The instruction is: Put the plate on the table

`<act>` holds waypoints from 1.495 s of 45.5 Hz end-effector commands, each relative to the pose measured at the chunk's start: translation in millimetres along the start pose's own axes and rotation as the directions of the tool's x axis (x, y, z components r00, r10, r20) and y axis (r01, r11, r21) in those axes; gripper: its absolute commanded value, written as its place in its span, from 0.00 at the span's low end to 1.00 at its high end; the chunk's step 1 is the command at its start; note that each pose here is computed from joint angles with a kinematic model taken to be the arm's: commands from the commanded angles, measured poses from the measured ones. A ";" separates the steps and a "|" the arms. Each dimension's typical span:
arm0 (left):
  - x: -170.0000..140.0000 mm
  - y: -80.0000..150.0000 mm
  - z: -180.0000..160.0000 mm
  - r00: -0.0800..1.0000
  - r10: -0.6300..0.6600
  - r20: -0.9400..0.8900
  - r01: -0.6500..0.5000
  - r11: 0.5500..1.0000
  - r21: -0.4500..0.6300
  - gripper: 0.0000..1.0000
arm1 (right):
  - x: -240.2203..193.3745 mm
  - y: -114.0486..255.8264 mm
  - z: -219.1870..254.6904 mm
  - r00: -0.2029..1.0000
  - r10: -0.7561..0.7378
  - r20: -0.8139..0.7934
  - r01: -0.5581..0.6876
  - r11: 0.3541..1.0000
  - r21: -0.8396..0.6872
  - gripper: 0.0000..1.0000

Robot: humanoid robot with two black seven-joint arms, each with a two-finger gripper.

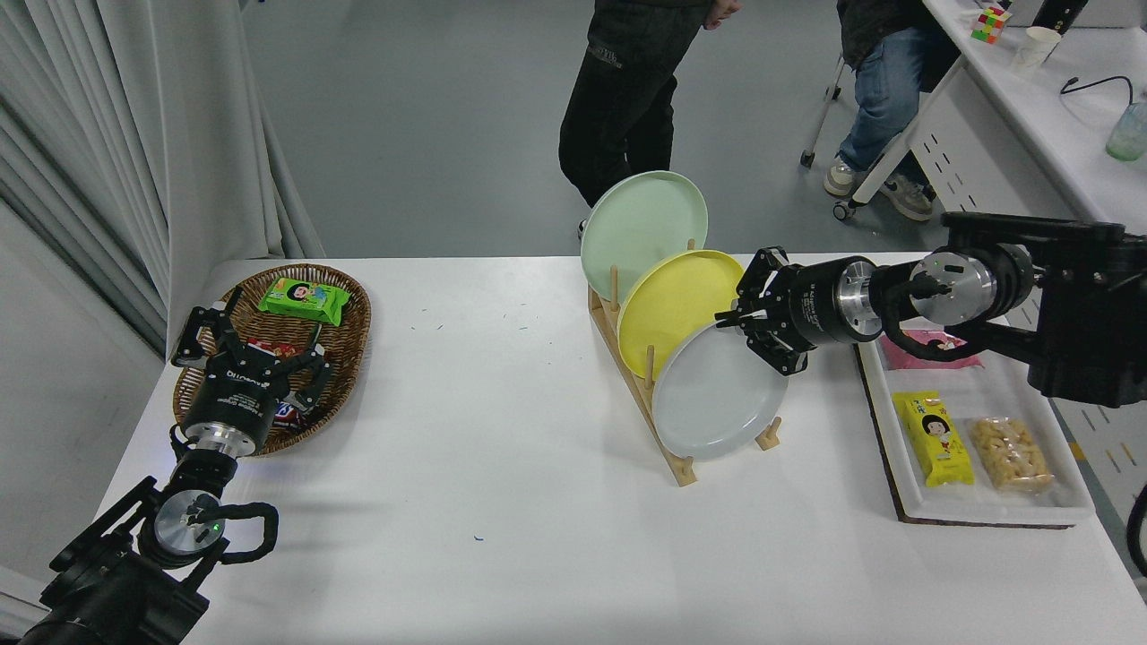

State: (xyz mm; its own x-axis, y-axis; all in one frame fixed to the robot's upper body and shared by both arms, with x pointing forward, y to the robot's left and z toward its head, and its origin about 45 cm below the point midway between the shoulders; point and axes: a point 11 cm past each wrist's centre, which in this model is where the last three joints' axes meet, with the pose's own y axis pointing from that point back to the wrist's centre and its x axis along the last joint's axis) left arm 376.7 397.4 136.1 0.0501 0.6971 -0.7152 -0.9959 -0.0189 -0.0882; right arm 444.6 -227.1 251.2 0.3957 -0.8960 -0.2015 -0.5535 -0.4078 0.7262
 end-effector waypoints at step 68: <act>-0.3 -0.3 -0.2 1.000 0.000 0.000 0.000 1.000 0.000 0.98 | -32.0 69.6 -95.3 0.933 -0.334 -0.131 0.358 0.884 0.302 0.00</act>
State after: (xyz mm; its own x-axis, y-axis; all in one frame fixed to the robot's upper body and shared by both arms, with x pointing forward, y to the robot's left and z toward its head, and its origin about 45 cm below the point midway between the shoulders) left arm 376.8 397.4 136.1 0.0503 0.6970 -0.7153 -0.9959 -0.0189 -0.0884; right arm 462.6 -211.3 345.4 0.6133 -0.7217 -0.3208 -0.5712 -0.6858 0.4510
